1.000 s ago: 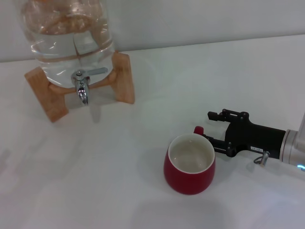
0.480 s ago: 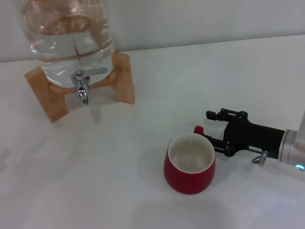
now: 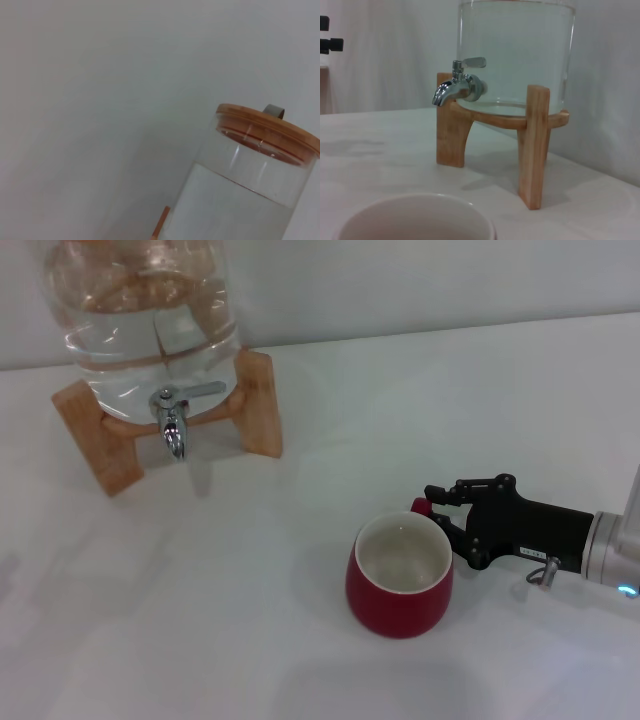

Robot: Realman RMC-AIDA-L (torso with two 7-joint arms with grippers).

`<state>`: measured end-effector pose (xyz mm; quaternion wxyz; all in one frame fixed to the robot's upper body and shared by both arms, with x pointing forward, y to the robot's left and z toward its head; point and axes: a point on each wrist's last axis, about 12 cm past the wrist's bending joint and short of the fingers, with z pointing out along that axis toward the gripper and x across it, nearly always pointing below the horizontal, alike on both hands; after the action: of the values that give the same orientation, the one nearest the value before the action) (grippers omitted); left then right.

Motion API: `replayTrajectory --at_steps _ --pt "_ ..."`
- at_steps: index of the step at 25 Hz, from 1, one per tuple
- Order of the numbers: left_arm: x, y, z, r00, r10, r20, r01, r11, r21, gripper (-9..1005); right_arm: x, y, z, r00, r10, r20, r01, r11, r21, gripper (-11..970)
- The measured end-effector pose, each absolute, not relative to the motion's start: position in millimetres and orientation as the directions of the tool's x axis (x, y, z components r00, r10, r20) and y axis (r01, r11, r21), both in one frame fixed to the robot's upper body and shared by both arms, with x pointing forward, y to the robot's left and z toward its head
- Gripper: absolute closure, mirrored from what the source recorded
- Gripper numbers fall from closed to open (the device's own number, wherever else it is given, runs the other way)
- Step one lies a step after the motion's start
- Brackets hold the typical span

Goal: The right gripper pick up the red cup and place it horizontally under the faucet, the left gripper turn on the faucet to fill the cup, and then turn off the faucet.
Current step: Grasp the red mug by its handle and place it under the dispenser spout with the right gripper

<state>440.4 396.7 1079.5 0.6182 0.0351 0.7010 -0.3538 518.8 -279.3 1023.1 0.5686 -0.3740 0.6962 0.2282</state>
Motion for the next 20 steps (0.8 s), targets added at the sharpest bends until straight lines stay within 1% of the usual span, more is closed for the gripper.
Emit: replayTrajectory --at_steps 5,11,20 --pt "440.6 396.7 1079.6 -0.233 -0.389 -0.891 0.486 0.747 -0.453 192 519.9 -277.2 1023.6 -0.070 -0.264 -0.962 -0.787 0.607 -0.110 664" --pt "441.4 396.6 1079.8 -0.236 -0.396 -0.887 0.484 0.744 -0.461 191 520.2 -275.4 1023.4 -0.069 -0.267 -0.961 -0.791 0.601 -0.110 838" --pt "442.0 397.1 1080.3 -0.234 -0.399 -0.887 0.482 0.744 -0.462 191 522.2 -274.2 1025.4 -0.071 -0.245 -0.967 -0.784 0.613 -0.098 836"
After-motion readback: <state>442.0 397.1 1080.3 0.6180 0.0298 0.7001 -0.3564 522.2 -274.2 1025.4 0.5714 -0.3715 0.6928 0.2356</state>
